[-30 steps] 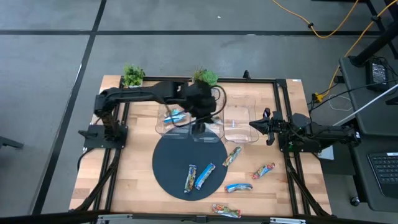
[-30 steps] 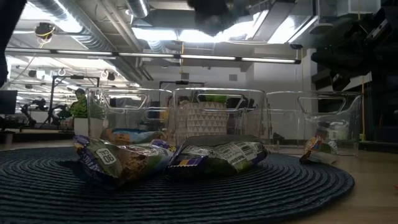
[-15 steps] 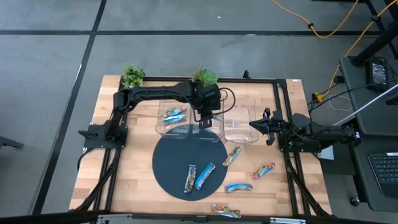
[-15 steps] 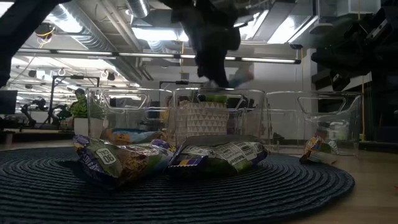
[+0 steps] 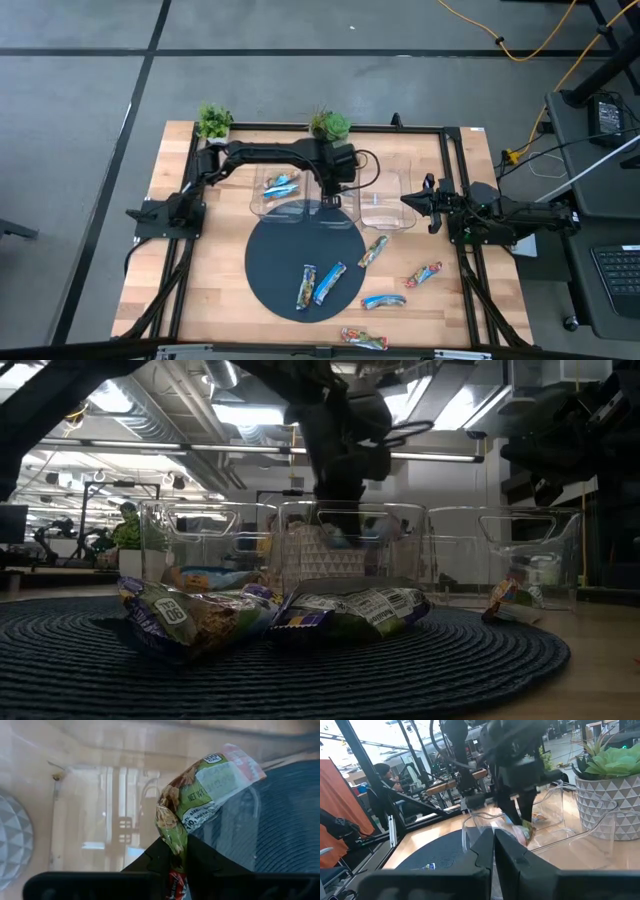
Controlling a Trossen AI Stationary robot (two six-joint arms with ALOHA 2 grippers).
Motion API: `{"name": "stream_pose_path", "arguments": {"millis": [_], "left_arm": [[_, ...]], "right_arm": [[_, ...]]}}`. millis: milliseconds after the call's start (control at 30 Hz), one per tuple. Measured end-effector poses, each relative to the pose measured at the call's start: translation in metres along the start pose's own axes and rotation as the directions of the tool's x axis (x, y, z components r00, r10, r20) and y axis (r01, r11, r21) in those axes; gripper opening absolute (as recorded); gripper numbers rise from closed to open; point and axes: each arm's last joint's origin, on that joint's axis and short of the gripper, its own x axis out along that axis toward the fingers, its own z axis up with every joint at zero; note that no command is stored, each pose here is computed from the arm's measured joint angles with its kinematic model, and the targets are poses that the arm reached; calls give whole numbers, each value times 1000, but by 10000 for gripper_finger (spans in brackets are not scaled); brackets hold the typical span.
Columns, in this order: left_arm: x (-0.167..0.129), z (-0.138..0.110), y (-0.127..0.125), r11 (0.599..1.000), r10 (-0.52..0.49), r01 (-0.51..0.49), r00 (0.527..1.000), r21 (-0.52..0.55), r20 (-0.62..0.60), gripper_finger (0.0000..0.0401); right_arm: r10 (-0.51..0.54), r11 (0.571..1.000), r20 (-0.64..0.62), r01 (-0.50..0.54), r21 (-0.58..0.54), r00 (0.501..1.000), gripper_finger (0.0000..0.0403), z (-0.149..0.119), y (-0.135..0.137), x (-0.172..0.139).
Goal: Pick and place Granola Bars by type
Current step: Put the red granola bar into the middle transparent bin, then put the blue granola bar into the right transparent bin
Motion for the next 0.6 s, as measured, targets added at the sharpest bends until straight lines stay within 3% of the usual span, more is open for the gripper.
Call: {"name": "stream_pose_path", "arguments": {"millis": [233, 600], "left_arm": [[3, 0, -1, 1000, 3, -3, 1000, 0, -6, 49], [-1, 0, -7, 1000, 13, -13, 1000, -28, -4, 111]], "right_arm": [[0, 1000, 0, 0, 0, 1000, 19, 0, 0, 0], [0, 1000, 0, 0, 0, 1000, 19, 0, 0, 0]]}}
